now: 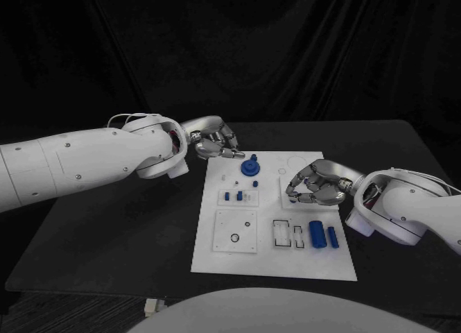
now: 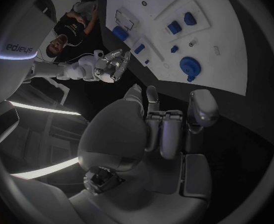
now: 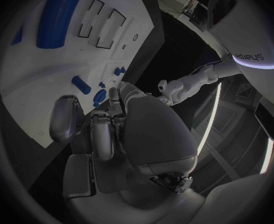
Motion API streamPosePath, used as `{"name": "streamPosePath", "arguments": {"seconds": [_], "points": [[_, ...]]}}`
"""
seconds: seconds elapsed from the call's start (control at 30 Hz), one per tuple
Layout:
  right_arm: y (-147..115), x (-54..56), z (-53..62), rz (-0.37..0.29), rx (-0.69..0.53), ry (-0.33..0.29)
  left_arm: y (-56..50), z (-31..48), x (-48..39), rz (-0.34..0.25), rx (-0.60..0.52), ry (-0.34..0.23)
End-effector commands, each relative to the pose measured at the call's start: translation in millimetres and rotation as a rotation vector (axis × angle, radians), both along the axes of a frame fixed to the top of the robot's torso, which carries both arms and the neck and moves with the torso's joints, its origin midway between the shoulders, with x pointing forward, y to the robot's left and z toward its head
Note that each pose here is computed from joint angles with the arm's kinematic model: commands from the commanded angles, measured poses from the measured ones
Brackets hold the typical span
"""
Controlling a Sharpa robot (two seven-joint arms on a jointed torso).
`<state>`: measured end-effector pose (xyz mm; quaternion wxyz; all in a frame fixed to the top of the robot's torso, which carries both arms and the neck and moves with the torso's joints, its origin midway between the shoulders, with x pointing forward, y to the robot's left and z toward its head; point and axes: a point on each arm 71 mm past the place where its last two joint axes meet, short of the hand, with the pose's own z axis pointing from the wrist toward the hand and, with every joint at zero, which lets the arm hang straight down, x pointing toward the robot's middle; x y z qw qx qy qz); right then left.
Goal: Assemble the parts on the task board
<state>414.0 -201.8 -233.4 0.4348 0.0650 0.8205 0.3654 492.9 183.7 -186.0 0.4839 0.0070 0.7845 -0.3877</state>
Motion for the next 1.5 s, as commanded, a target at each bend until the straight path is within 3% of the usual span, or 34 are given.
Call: {"name": "streamPosePath", "arguments": {"seconds": [0.03, 0.5, 0.83, 1.13, 1.3, 1.5], "points": [[-0.3, -0.7, -0.4, -0.004, 0.001, -0.003, -3.8, 2.0, -0.7, -0.032, -0.019, -0.044], [0.0, -1.9, 3.6, -0.009, 0.030, -0.037, -11.8, -4.7, -0.5, -0.087, -0.073, -0.094], [1.3, -2.6, 5.2, -0.008, 0.043, -0.052, -12.3, -10.2, 0.8, -0.137, -0.013, -0.130], [1.9, -3.2, 5.8, -0.006, 0.047, -0.054, -22.2, -14.3, -1.9, -0.262, 0.168, -0.305], [2.3, -4.2, 6.4, -0.003, 0.050, -0.056, -35.2, -19.6, -3.8, -0.373, 0.309, -0.456], [3.0, -5.0, 6.7, 0.001, 0.052, -0.055, -51.5, -28.4, -3.0, -0.459, 0.402, -0.547]]}}
